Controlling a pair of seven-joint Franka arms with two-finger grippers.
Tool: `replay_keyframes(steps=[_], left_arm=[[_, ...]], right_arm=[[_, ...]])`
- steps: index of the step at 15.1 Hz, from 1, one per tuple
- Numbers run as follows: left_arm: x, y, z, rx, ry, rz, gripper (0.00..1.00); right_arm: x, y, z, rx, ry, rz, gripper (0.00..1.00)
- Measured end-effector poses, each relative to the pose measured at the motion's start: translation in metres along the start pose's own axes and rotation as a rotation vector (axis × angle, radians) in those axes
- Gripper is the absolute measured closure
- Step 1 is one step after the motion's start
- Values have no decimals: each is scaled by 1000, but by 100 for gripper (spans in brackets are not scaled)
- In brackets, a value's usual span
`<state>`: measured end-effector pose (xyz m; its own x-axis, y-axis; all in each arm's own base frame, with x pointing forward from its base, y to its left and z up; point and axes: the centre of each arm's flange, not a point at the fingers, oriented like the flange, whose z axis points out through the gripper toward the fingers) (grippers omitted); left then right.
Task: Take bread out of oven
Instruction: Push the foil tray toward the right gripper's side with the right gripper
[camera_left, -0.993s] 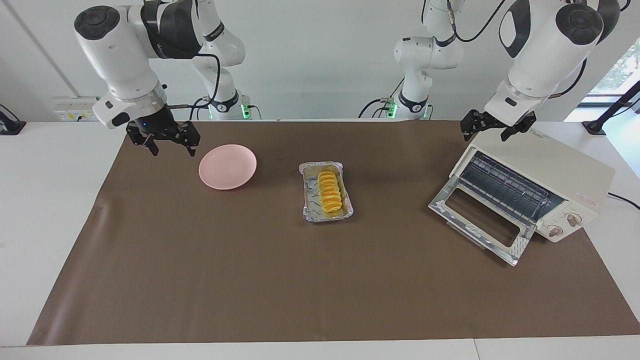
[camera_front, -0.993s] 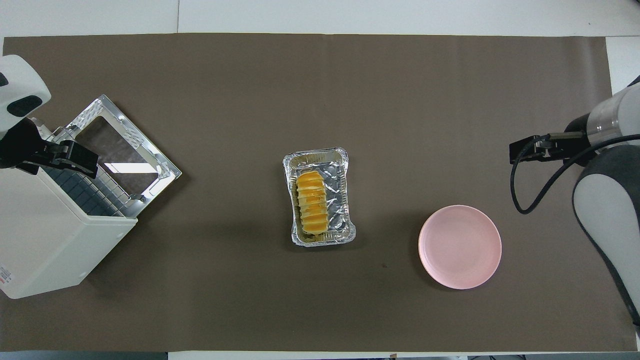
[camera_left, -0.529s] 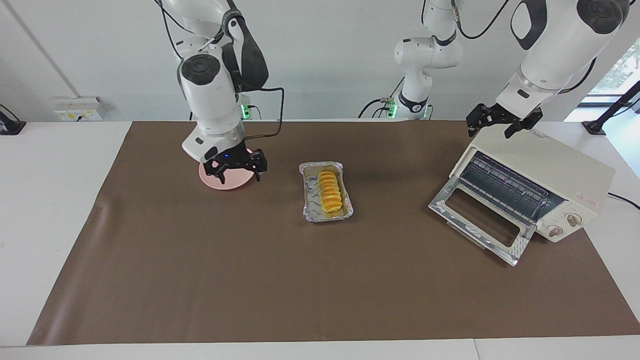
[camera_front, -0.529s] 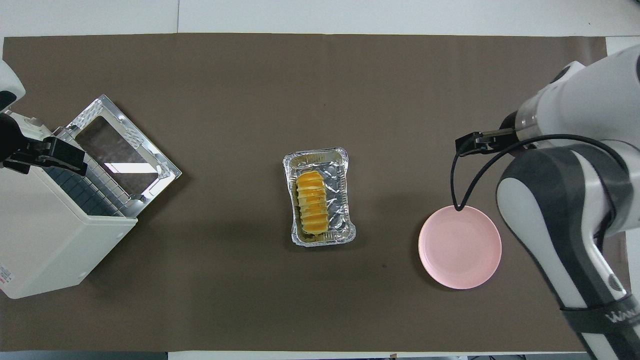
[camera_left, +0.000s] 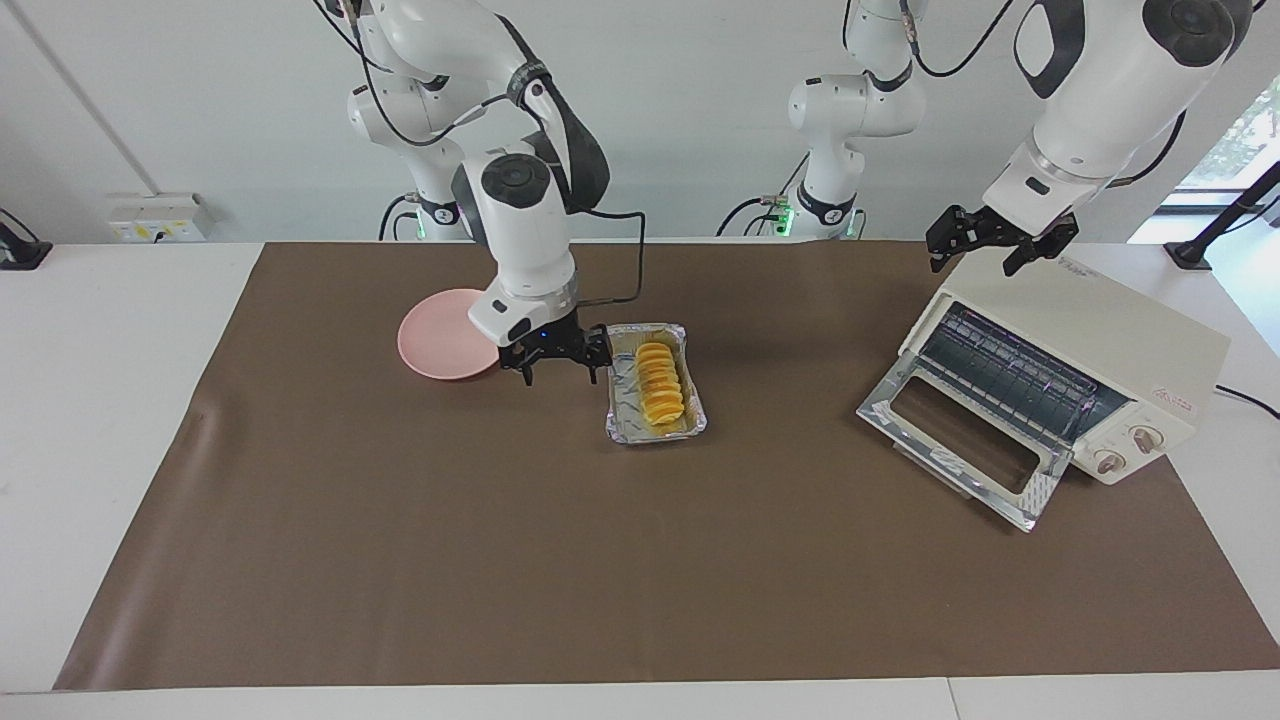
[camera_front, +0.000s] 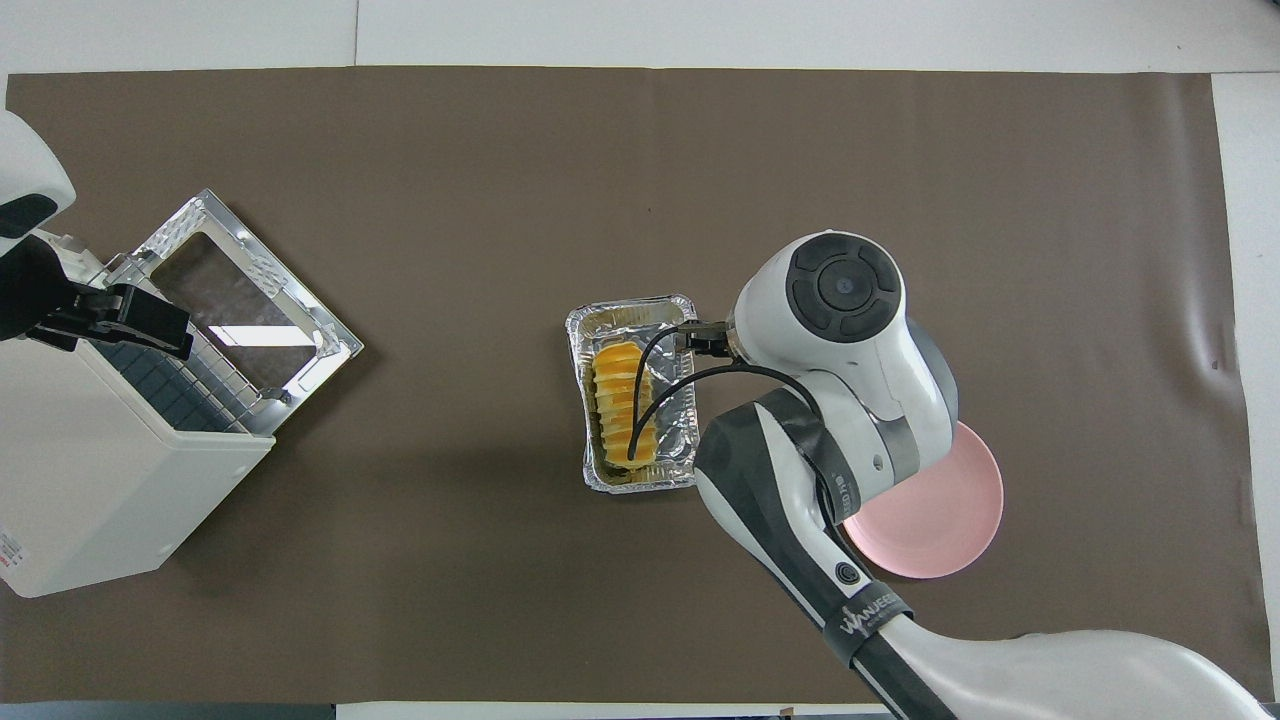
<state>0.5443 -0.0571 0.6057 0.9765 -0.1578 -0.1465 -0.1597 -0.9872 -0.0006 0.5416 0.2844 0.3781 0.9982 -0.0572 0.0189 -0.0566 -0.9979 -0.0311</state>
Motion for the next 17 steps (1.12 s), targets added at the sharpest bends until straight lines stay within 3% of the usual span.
replay_keyframes(steps=[4, 12, 13, 17], left_arm=[[3, -2, 2, 1, 16, -2, 0], [4, -26, 7, -5, 24, -43, 0], [4, -25, 6, -5, 24, -41, 0], [3, -25, 5, -4, 30, -41, 0]], right_arm=[[-14, -9, 14, -12, -21, -24, 0], [-34, -21, 61, 18, 23, 0, 3], [-36, -24, 61, 19, 23, 6, 10], [-42, -33, 62, 22, 25, 39, 56]])
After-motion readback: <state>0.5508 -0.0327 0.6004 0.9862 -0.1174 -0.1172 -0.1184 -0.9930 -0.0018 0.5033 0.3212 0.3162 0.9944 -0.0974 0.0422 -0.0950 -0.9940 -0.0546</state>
